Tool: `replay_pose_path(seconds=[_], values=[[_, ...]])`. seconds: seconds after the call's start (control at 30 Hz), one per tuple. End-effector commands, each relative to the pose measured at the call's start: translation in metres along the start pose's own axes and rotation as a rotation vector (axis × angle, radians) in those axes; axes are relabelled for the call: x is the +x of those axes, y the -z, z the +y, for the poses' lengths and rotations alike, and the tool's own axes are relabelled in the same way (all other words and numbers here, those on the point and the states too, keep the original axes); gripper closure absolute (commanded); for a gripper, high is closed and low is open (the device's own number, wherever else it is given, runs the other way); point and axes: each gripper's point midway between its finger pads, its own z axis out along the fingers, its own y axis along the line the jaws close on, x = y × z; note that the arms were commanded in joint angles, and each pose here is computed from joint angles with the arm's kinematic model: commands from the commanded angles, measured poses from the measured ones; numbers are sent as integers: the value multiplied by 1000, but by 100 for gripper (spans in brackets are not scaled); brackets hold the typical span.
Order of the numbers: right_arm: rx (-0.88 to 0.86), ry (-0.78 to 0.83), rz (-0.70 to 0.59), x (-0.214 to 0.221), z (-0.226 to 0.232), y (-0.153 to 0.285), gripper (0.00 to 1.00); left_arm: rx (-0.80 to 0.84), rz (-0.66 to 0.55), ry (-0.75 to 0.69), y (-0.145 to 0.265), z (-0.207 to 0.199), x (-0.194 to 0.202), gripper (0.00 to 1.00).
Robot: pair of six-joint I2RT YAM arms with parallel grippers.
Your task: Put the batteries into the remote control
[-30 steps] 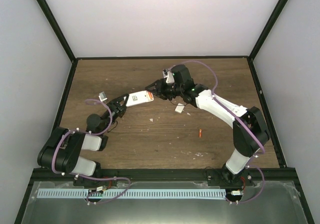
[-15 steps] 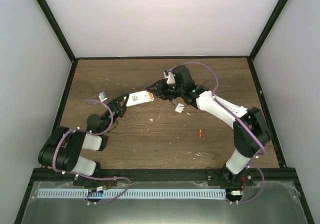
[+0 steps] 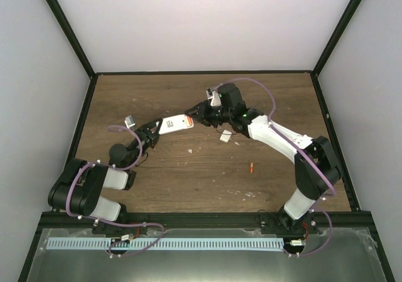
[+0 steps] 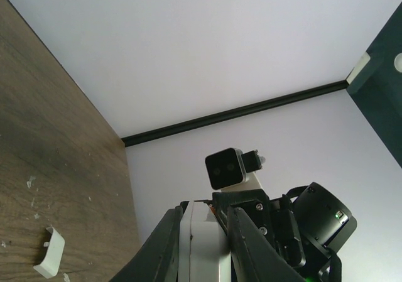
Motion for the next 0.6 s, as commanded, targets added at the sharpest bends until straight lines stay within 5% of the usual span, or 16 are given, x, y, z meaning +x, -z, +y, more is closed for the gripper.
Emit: replay_pose_path(seconds=[0.0, 0.57], values=[[-71, 50, 18, 6, 23, 11, 78, 79, -31, -51, -1, -20, -6, 100], [-98, 87, 92, 28, 21, 3, 78, 98, -57, -45, -1, -27, -11, 100]])
